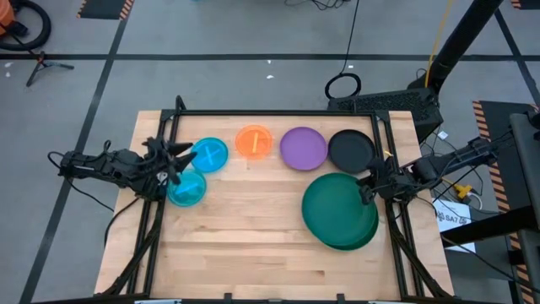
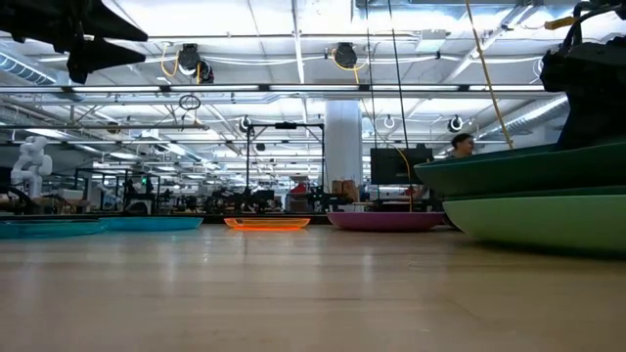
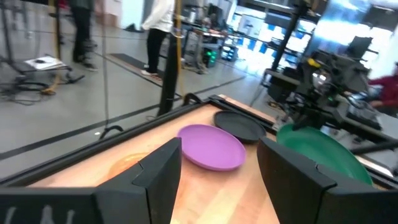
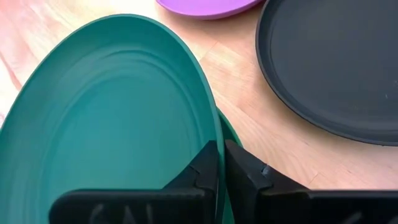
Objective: Stack plastic plates
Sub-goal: Stack the dark green plate on top of the other dark green plate, then stack the black plate on top of the dark green plate
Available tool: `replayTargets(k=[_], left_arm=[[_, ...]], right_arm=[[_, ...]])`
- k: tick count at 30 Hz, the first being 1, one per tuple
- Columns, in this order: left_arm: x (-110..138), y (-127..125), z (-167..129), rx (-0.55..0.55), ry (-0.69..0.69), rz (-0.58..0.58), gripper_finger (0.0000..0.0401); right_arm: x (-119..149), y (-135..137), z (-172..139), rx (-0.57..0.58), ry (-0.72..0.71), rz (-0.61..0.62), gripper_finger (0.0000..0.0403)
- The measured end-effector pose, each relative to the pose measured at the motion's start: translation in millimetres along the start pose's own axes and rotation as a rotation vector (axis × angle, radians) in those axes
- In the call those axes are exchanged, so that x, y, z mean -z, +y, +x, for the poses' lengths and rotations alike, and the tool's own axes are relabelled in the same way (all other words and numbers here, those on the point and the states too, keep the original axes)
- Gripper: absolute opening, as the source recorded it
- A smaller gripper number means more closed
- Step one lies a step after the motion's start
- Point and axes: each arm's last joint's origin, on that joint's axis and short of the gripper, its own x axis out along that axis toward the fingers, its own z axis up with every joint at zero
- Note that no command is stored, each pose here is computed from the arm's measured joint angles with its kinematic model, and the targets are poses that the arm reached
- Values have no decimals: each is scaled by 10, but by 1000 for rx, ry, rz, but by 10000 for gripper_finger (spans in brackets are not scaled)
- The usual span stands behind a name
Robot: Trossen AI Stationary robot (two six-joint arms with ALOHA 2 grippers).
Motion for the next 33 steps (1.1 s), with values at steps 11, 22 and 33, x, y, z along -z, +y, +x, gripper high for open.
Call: replayTargets(k=[11,22,33], left_arm=[[-21,27,-2,-104,-48,-45,214],[-41,31,-3,-132,-71,-31,214],[-77,14,-4,-104,-93,-13,214]], right_arm=[[2,-10,-2,12,1,34,71],[-55,110,-9,-106,-49,93,127],[-228,437,26,-258,-247,49,118]])
